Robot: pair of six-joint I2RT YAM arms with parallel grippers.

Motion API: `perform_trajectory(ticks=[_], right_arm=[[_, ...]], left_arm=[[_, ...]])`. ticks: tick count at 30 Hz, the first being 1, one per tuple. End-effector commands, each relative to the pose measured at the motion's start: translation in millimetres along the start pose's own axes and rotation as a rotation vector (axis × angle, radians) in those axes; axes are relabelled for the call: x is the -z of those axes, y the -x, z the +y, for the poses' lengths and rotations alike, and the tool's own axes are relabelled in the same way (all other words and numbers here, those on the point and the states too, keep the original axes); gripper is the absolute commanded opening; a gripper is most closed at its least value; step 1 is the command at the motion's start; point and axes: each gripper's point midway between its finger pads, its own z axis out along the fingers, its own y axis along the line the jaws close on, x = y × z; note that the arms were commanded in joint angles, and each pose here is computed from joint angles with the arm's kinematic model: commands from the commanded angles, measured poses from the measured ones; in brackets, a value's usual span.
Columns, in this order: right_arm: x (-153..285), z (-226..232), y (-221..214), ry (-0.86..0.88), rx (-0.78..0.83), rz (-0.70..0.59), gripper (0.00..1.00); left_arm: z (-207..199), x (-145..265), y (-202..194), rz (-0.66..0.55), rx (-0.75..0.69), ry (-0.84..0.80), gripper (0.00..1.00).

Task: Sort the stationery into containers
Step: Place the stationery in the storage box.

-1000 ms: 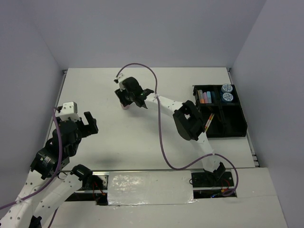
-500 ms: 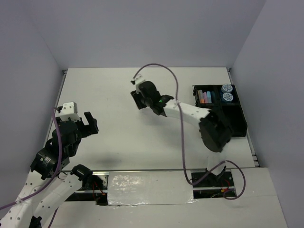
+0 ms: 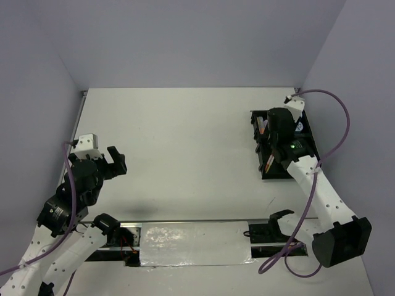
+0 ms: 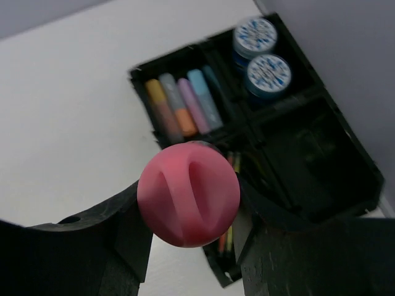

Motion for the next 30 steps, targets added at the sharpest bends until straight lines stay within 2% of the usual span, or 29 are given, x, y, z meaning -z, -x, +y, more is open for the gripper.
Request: perform_trajectory(ticks=[1, 3, 5, 10, 18, 25, 30], right_arm=[[-0.8, -57.4, -27.1, -0.226, 0.007, 0.067, 0.0], [-7.7, -83.4, -30.5, -0.283, -0.041, 0.087, 0.0], [-17.1, -84.3, -33.0, -0.25, -0.065, 0.104, 0.0], [-38.2, -120.2, -53.6, -0.435, -0.055, 0.233, 0.0], [-39.1, -155.4, -66.3, -0.601, -0.083, 0.227, 0.0], [-40.7, -164.7, -62.5, -0.611, -0.117, 0.19, 0.0], [-52.4, -173.9, -88.3, -0.668, -0.104, 0.295, 0.0]], left_arm=[[-5.1, 2.3, 9.0, -0.04, 0.006, -0.032, 0.99], [-5.9, 2.8, 8.7, -0.039, 0.006, -0.037, 0.99], [-6.4, 4.4, 9.4, -0.043, 0.006, -0.039, 0.99], [-7.3, 7.8, 10.1, -0.051, 0.012, -0.051, 0.99], [-12.9, 12.5, 9.2, -0.053, 0.01, -0.085, 0.99], [-19.7, 12.2, 5.9, -0.039, -0.008, -0.114, 0.99], [-21.2, 13.0, 5.8, -0.038, -0.01, -0.121, 0.99]])
